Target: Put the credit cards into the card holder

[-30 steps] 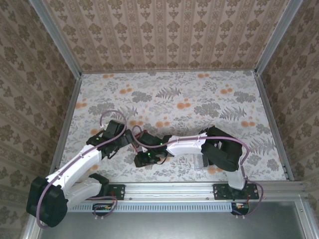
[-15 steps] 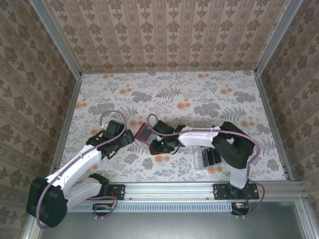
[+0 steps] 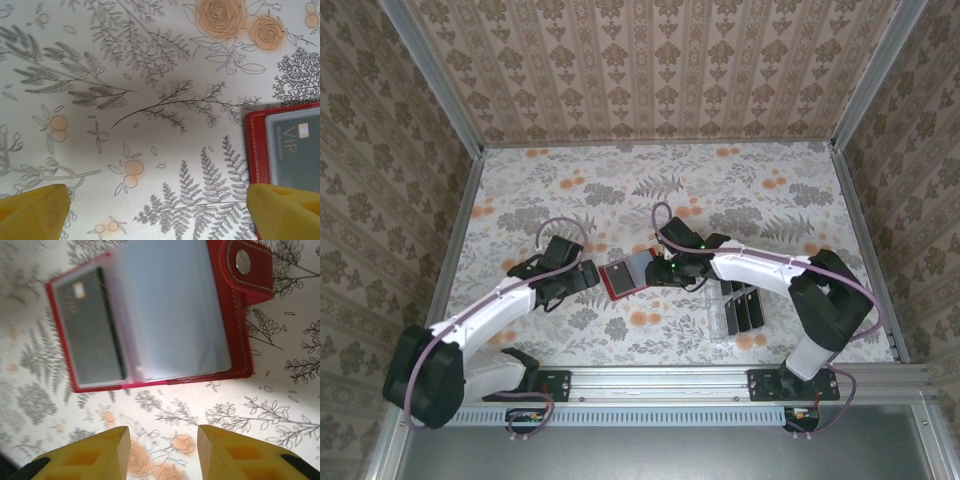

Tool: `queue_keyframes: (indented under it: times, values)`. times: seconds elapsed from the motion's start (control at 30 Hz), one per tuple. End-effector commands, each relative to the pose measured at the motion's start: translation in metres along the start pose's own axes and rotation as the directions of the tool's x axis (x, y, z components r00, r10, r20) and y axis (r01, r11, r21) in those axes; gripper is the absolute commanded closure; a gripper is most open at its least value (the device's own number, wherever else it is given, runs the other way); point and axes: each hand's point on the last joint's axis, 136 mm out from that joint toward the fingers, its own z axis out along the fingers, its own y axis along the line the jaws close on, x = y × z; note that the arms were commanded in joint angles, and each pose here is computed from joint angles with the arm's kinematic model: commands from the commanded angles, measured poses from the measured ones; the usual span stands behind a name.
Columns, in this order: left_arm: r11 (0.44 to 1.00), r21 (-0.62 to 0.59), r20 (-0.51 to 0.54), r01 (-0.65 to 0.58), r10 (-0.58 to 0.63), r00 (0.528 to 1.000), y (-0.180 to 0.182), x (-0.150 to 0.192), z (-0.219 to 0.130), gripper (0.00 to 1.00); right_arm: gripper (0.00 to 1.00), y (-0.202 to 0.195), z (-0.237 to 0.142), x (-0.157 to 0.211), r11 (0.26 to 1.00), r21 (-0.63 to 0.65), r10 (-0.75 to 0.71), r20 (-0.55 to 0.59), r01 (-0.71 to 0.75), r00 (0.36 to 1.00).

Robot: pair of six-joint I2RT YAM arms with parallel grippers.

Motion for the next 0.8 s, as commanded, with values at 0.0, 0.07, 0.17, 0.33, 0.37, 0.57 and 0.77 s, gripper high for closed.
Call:
queue_keyframes:
  times: [0.0, 0.07, 0.17, 0.33, 0.37, 0.57, 0.77]
  values:
    - [0.996, 0.045, 0.016, -0.072, 0.071, 0.997, -0.025, -0.016, 0.001, 0.00, 0.58, -0.006, -0.002, 0.000, 0.995, 0.018, 0.098, 0.036, -0.099, 0.995]
    - [0.994, 0.035, -0.002, -0.100, 0.100, 0.995, -0.030, -0.016, 0.007, 0.00, 0.58, -0.010, 0.003, -0.002, 0.992, 0.023, 0.122, 0.052, -0.123, 0.991]
    - [0.992, 0.022, -0.022, -0.124, 0.124, 0.992, -0.035, -0.013, 0.014, 0.00, 0.59, -0.014, 0.011, -0.003, 0.990, 0.033, 0.135, 0.053, -0.137, 0.989]
    - [0.991, 0.006, -0.041, -0.132, 0.132, 0.990, -0.035, -0.006, 0.023, 0.00, 0.60, -0.018, 0.023, -0.005, 0.989, 0.041, 0.139, 0.047, -0.141, 0.989]
    - [0.991, 0.004, -0.043, -0.133, 0.133, 0.990, -0.035, -0.006, 0.024, 0.00, 0.60, -0.018, 0.025, -0.005, 0.989, 0.039, 0.141, 0.045, -0.142, 0.989]
    - [0.990, -0.013, -0.053, -0.138, 0.137, 0.989, -0.034, -0.002, 0.029, 0.00, 0.61, -0.020, 0.032, -0.010, 0.989, 0.038, 0.141, 0.043, -0.143, 0.989]
    - [0.989, -0.021, -0.061, -0.145, 0.143, 0.988, -0.034, -0.001, 0.032, 0.00, 0.61, -0.021, 0.037, -0.013, 0.989, 0.034, 0.146, 0.041, -0.147, 0.989]
